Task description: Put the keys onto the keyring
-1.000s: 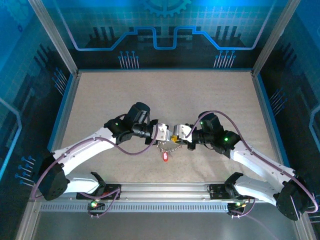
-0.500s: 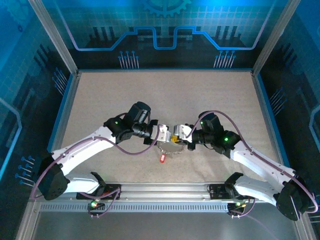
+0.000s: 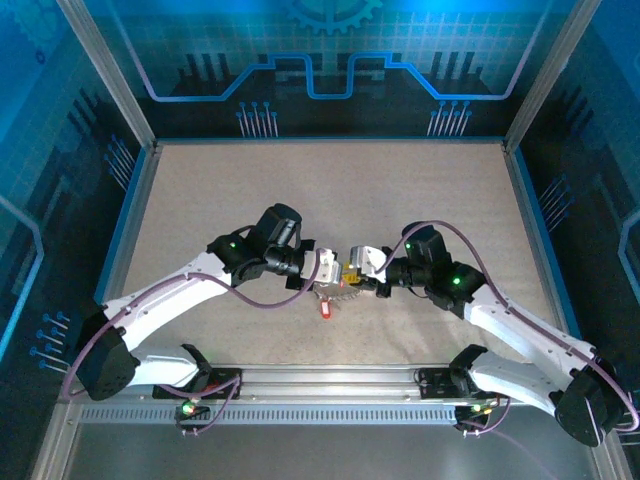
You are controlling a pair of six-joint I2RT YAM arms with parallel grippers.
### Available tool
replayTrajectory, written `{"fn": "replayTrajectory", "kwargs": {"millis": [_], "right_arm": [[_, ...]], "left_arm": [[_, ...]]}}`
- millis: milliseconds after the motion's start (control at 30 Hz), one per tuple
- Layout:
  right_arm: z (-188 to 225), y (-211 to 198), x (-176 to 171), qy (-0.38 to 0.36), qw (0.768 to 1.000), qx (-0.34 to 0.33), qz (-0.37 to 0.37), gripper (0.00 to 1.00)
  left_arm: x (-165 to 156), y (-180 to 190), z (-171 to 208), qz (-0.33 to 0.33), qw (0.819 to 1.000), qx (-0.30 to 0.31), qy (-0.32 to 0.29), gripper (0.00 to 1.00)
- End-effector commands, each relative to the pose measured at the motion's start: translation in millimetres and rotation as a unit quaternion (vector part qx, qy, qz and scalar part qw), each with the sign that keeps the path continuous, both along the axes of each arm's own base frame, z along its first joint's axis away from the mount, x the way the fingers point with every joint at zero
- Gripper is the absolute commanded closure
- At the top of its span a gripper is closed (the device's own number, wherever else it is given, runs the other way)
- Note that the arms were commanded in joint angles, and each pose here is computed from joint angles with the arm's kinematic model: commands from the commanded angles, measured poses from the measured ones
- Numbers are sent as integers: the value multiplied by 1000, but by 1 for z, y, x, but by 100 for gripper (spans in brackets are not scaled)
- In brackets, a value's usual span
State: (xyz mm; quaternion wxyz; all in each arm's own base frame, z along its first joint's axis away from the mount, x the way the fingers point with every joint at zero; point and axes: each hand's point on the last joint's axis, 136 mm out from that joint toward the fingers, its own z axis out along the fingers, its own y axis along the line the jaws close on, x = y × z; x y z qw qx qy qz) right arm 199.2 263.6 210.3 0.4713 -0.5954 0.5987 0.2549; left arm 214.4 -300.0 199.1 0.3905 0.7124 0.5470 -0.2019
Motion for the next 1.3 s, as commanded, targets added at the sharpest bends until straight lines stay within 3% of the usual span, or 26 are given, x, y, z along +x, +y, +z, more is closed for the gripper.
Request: {"fn": "replayTrajectory", "kwargs": {"millis": [0,400,733,833,1000,1267], "right_arm": [[2,-4,4,5,1000,11,-17,77],[-6,-3,5,35,999,12,-16,73],[-2,1,6,56,998,30,-5,78],[-1,4,5,59,998,34,2,87],[-5,2,7,64,998,25,-3,89],[-7,-2,9,66,997,24,-11,100]], "left_arm": [[1,-3,12,5,1000,-23,8,100],[4,-2,23,17,997,-69,12,100],[4,-3,25,18,997,-81,8,100],[4,-2,25,19,996,-81,9,100],[7,-1,27,32,995,-95,5,100],[14,0,34,52,992,-119,2,100]]}}
